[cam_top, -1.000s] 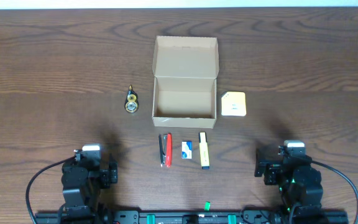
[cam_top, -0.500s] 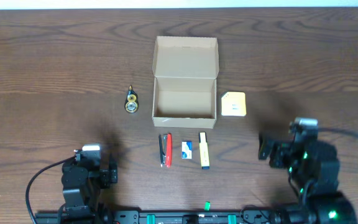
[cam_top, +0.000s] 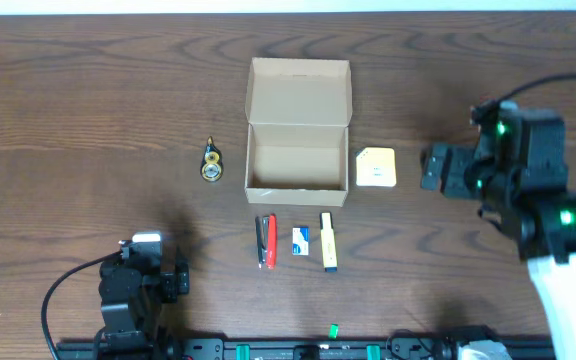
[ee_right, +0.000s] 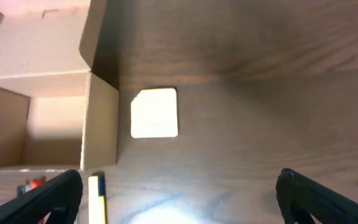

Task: Pack container
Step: 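Lower the right gripper and grasp the yellow sticky-note pad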

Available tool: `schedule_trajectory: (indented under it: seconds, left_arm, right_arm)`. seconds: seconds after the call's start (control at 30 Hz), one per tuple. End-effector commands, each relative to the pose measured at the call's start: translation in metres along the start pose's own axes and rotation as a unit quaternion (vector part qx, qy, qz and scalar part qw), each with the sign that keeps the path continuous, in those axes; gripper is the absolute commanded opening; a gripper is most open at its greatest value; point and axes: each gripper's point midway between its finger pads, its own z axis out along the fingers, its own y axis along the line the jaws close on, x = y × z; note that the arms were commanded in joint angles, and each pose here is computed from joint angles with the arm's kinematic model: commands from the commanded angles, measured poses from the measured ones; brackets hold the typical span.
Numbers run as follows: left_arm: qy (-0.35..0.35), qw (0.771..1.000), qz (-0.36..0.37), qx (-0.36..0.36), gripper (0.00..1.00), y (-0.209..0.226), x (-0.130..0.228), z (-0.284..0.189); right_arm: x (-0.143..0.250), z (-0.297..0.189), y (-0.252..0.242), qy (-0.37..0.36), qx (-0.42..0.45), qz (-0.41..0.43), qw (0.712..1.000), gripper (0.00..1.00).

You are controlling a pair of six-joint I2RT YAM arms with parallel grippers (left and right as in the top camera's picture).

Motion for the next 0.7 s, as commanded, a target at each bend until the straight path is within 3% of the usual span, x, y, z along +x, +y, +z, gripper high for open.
schedule_trajectory:
  seconds: [0.0, 0.33, 0.67]
  left_arm:
    - [0.011, 1.000, -0.002, -0.006, 0.95, 0.001, 0.008, 0.004]
    - [0.011, 1.000, -0.002, -0.006, 0.95, 0.001, 0.008, 0.004]
    - [0.011, 1.000, -0.002, -0.006, 0.95, 0.001, 0.008, 0.004]
  right_arm:
    - [-0.013, 0.007, 0.004, 0.021, -0.003, 0.010, 1.000, 0.99]
    - [-0.019, 0.073, 0.016, 0.094, -0.019, 0.016, 0.995, 0.99]
    - [-0.025, 0.104, 0.015, 0.095, 0.001, 0.039, 0.995, 0.99]
